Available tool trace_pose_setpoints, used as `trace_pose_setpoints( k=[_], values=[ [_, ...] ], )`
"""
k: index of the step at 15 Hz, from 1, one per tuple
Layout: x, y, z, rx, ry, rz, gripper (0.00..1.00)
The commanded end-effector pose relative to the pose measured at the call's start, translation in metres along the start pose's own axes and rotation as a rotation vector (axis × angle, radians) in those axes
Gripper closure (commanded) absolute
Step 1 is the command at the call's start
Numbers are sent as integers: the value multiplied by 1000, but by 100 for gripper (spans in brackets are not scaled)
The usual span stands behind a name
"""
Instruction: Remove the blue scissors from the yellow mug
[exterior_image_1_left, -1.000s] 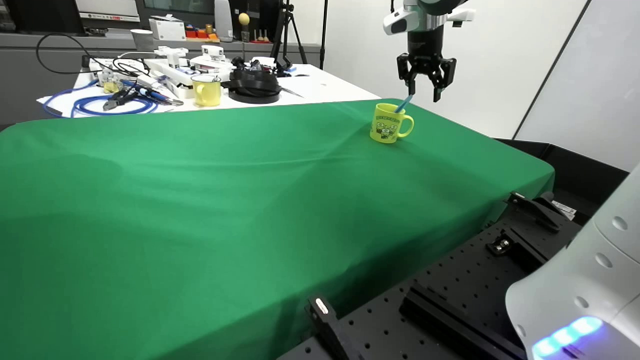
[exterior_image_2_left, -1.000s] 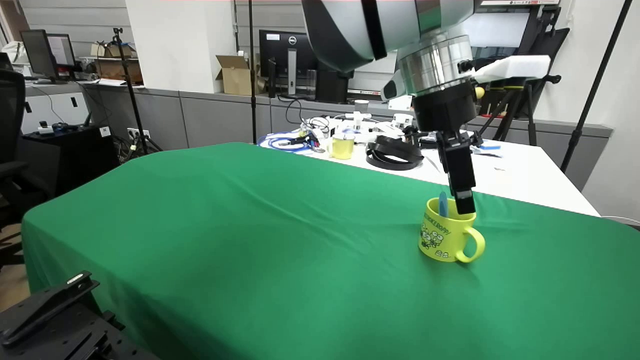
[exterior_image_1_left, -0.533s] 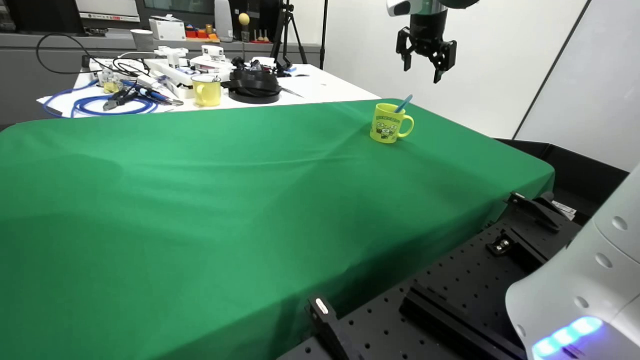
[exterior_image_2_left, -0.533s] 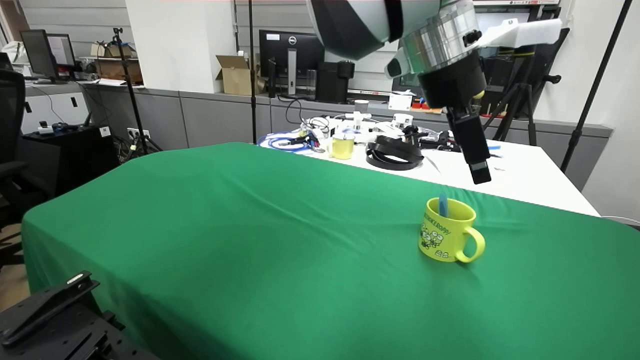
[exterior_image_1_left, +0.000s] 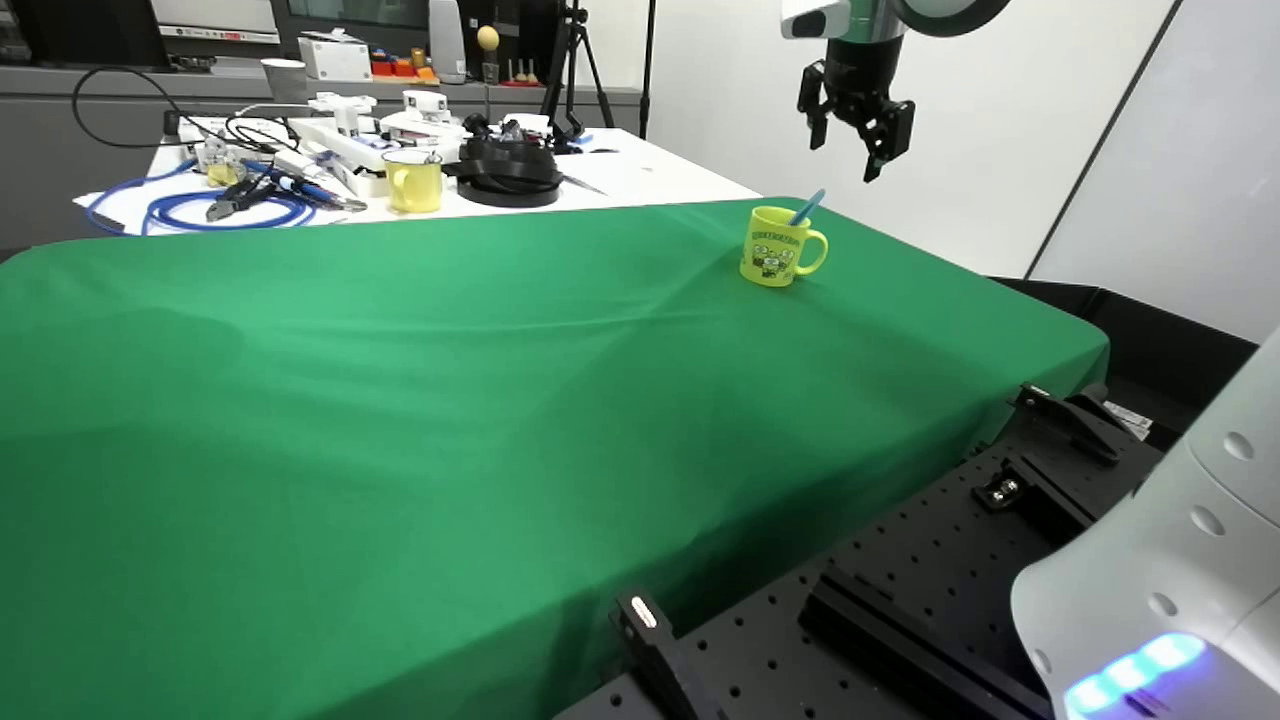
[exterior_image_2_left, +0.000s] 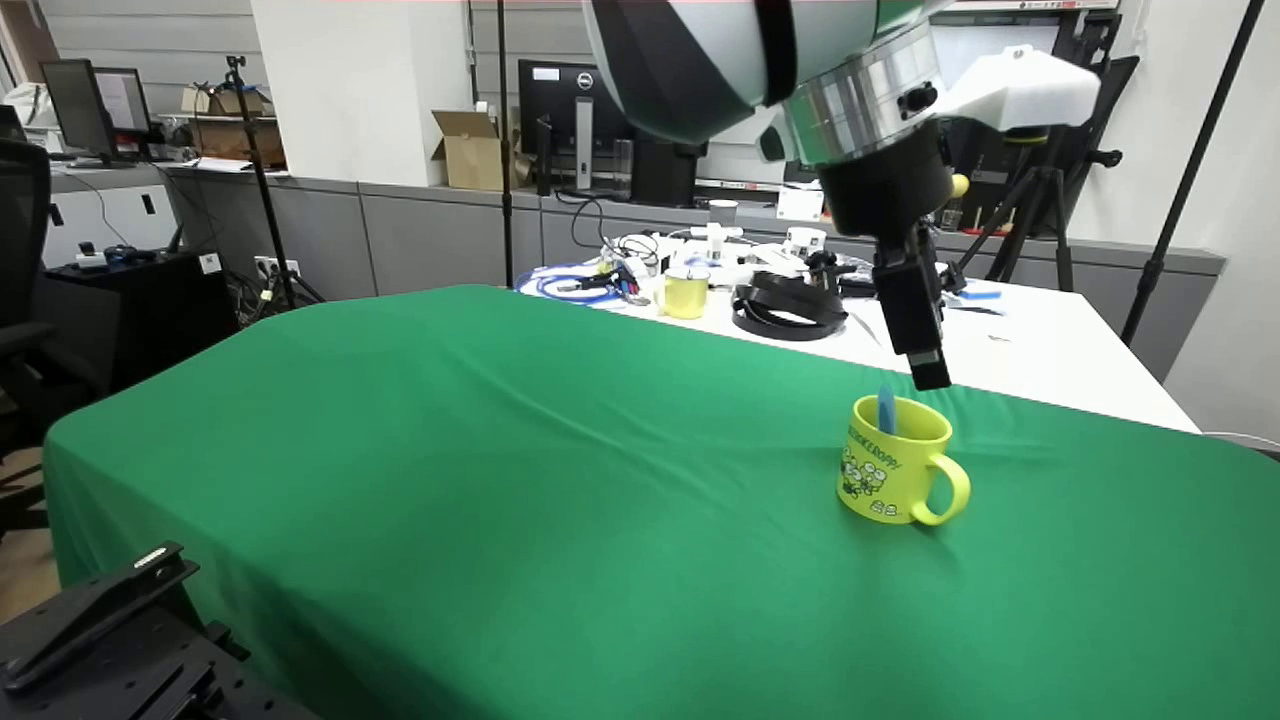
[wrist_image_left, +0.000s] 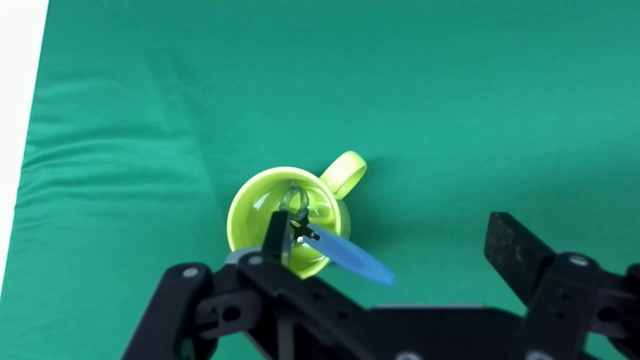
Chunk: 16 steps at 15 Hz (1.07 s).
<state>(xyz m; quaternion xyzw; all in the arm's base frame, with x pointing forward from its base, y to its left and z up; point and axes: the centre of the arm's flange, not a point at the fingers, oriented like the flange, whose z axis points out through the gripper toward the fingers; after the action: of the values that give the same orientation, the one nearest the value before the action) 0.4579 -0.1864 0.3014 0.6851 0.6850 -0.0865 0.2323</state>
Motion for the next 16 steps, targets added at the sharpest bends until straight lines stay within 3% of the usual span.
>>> trace_pose_setpoints(
  k=[1,12,13,14,16],
  values=[
    [16,-16,6,-29,9,41,0],
    [33,-17,34,-19,27,37,0],
    [33,-17,36,-19,28,39,25],
    [34,-18,39,-16,27,37,27],
    [34,-19,41,-13,25,38,40]
  ],
)
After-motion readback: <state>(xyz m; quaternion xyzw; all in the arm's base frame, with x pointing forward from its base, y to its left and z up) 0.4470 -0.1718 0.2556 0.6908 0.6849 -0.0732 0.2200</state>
